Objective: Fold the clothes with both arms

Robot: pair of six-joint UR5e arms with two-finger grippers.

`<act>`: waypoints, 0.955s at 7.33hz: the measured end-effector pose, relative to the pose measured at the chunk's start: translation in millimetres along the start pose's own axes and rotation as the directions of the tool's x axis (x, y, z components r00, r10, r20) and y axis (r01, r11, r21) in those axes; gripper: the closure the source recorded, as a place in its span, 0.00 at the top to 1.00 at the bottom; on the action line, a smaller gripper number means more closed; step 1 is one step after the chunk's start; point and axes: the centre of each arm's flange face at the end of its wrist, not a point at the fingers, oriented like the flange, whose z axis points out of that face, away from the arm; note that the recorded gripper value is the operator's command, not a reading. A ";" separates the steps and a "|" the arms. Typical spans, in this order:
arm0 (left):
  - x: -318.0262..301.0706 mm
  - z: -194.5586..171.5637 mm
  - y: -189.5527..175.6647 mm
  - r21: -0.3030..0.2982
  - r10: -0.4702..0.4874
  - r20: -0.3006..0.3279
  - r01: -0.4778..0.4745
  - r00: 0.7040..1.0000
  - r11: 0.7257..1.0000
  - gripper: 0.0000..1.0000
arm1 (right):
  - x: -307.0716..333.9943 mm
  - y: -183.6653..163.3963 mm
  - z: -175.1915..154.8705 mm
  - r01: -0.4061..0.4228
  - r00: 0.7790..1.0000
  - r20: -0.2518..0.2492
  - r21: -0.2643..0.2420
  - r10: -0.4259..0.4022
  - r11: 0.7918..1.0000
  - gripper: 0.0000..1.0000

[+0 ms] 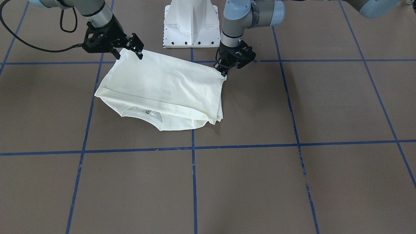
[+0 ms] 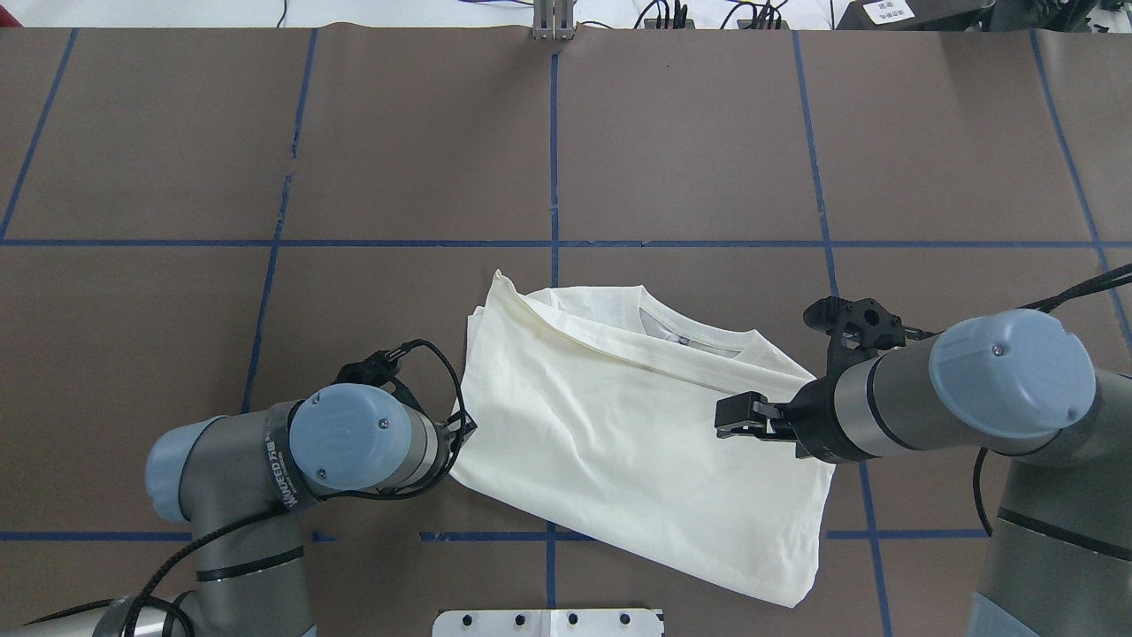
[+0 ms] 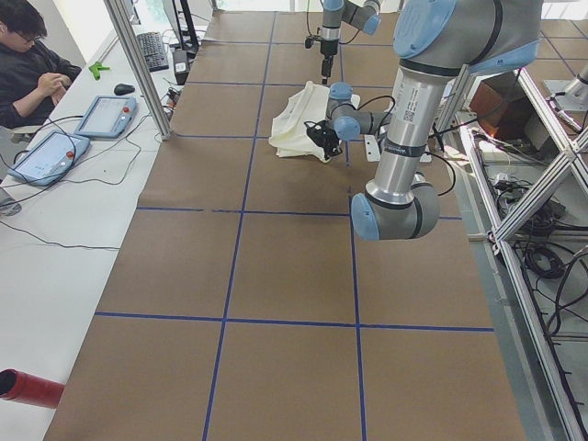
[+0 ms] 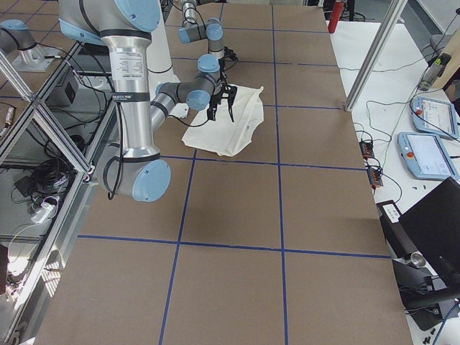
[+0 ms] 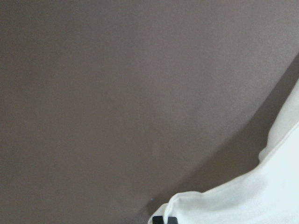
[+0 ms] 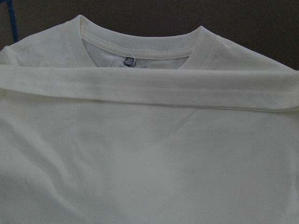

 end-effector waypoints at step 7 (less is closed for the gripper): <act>131.0 -0.4 -201.3 0.234 0.072 -0.068 -0.055 0.995 0.971 0.00 | 5.5 -11.7 5.7 -0.016 1.000 -0.018 0.032 0.017 0.999 1.00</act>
